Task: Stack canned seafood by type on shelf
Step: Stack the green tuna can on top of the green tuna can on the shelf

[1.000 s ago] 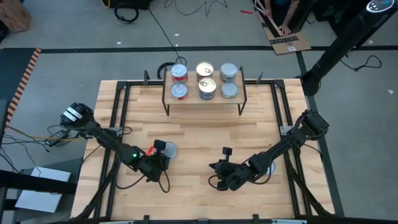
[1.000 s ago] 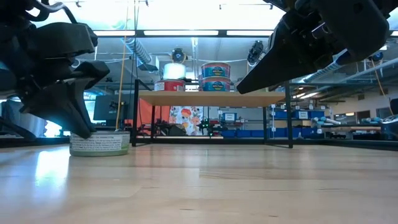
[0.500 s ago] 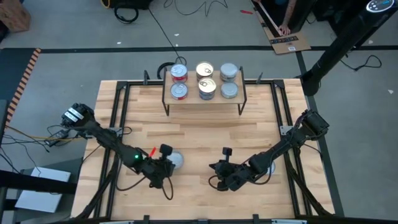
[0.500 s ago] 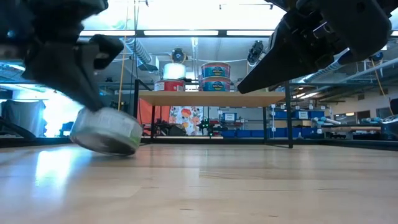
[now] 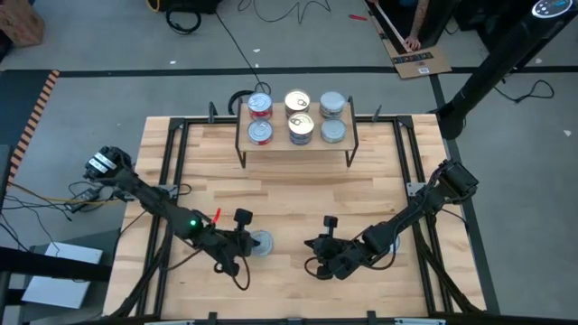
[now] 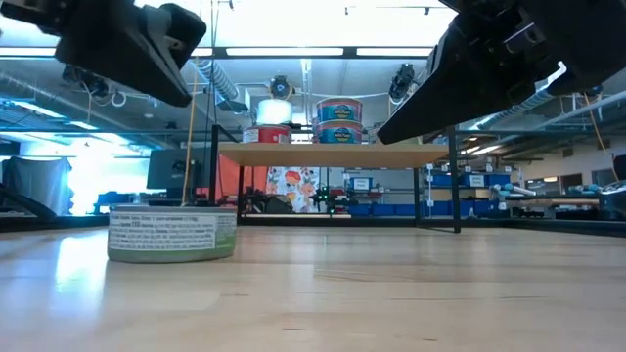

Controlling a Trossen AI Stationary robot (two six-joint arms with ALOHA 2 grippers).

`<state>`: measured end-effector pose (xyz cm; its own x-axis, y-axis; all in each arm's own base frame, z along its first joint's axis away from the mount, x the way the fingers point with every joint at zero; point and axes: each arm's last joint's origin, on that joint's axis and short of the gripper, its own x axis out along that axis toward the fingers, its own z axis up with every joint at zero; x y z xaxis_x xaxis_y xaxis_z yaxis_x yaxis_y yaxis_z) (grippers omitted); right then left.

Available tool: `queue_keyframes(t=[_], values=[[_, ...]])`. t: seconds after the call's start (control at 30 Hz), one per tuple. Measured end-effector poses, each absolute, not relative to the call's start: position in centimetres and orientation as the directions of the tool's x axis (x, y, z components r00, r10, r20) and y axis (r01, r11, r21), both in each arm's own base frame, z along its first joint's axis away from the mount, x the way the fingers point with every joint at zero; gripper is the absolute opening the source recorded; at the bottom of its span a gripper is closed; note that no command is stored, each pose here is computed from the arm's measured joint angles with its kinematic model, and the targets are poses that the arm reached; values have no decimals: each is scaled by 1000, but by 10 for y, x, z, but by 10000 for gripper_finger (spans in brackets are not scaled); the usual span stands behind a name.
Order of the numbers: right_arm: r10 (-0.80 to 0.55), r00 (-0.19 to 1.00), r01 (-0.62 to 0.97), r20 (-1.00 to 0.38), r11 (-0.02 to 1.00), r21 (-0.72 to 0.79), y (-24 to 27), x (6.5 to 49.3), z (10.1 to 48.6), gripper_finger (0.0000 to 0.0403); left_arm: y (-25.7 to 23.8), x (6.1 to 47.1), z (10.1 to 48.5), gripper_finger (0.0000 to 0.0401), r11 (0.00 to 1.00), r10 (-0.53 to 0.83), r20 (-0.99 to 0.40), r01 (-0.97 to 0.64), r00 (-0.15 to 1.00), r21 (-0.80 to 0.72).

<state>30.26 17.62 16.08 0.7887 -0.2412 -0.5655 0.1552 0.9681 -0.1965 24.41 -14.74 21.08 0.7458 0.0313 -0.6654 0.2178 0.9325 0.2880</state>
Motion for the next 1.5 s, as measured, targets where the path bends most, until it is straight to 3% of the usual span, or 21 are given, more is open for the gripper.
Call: queue_keyframes(t=[0.2,0.33,0.57,0.93,1.2,1.5], values=[[-231,791,149,-566,971,-188,177,303,161,11,-132,237,215,0,934,106,-699,170,707,314],[-123,824,78,-554,991,-105,182,308,166,11,-118,232,194,0,936,173,-728,118,663,331],[67,911,-87,-406,996,-31,183,335,168,11,-103,216,148,0,969,74,-657,103,750,226],[13,863,-56,-505,996,-71,178,394,131,11,-81,197,121,0,993,46,-465,10,884,118],[-49,764,-65,-643,986,-151,182,433,118,11,-73,184,107,0,996,52,-497,-7,866,93],[-85,750,-23,-656,988,-155,172,454,119,11,-73,184,107,0,998,30,-483,3,875,67]])
